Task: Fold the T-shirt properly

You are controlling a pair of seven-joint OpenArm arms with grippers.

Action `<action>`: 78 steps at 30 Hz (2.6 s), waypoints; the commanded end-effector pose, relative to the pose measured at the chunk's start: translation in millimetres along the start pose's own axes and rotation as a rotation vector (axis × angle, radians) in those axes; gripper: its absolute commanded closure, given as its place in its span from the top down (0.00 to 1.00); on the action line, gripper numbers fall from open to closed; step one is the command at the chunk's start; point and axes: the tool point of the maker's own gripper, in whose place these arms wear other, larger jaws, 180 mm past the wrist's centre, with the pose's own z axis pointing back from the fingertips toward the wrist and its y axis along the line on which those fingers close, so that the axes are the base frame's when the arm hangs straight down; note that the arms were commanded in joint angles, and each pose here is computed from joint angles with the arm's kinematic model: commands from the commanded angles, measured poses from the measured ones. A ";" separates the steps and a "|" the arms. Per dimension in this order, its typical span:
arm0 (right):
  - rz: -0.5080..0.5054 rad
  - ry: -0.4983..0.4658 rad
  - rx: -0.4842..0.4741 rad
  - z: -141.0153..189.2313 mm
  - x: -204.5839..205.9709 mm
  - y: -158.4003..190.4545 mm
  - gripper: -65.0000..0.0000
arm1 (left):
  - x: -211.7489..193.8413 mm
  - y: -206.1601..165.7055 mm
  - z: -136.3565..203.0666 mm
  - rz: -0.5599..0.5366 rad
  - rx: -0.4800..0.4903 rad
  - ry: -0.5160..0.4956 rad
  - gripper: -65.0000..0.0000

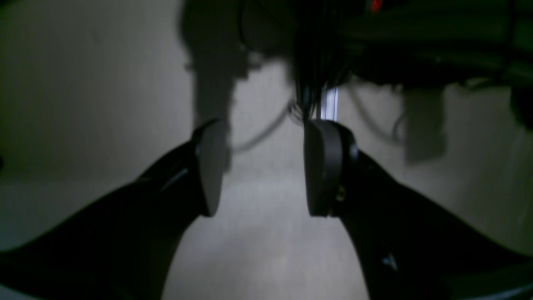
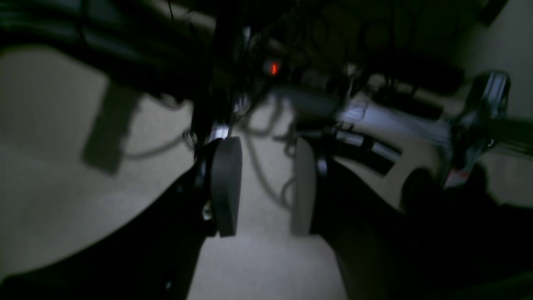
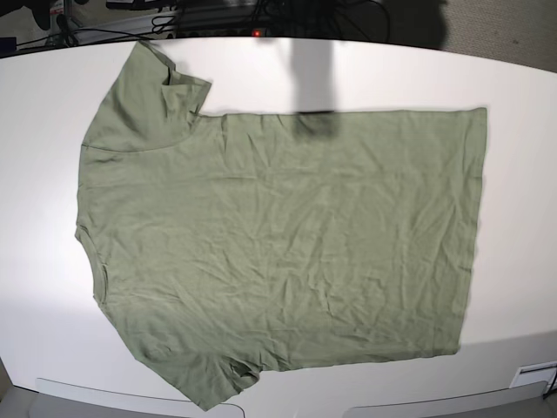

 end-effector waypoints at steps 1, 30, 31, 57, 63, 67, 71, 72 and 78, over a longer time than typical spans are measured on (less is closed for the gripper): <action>0.003 -0.031 0.008 6.6 8.9 2.4 0.36 | 4.3 -1.4 9.6 -0.012 0.002 -0.014 0.47; 0.356 -0.734 -0.417 59.1 292.5 -123.1 0.36 | 233.2 -40.8 27.2 -0.600 -0.033 -0.637 0.47; 0.373 -0.720 -0.435 58.0 293.3 -125.8 0.36 | 232.9 -37.7 23.6 -0.642 -0.032 -0.628 0.47; 0.338 -0.642 -0.472 48.8 279.9 -129.9 0.36 | 208.2 67.7 -38.0 -1.401 0.053 -0.500 0.47; 0.338 -0.641 -0.473 48.7 280.1 -130.3 0.36 | 215.7 46.9 -52.9 -1.481 0.097 -0.499 0.47; 0.338 -0.640 -0.473 48.6 280.0 -130.3 0.36 | 209.6 50.0 -67.7 -1.542 0.172 -0.385 0.47; 0.340 -0.641 -0.473 48.8 280.3 -130.5 0.36 | 193.6 51.5 -75.2 -1.567 0.146 -0.334 0.47; 0.340 -0.641 -0.473 48.8 280.3 -130.5 0.36 | 189.9 54.6 -78.1 -1.576 0.142 -0.323 0.47; 0.341 -0.640 -0.473 48.8 280.3 -130.6 0.36 | 162.7 82.8 -94.7 -1.583 0.130 -0.212 0.47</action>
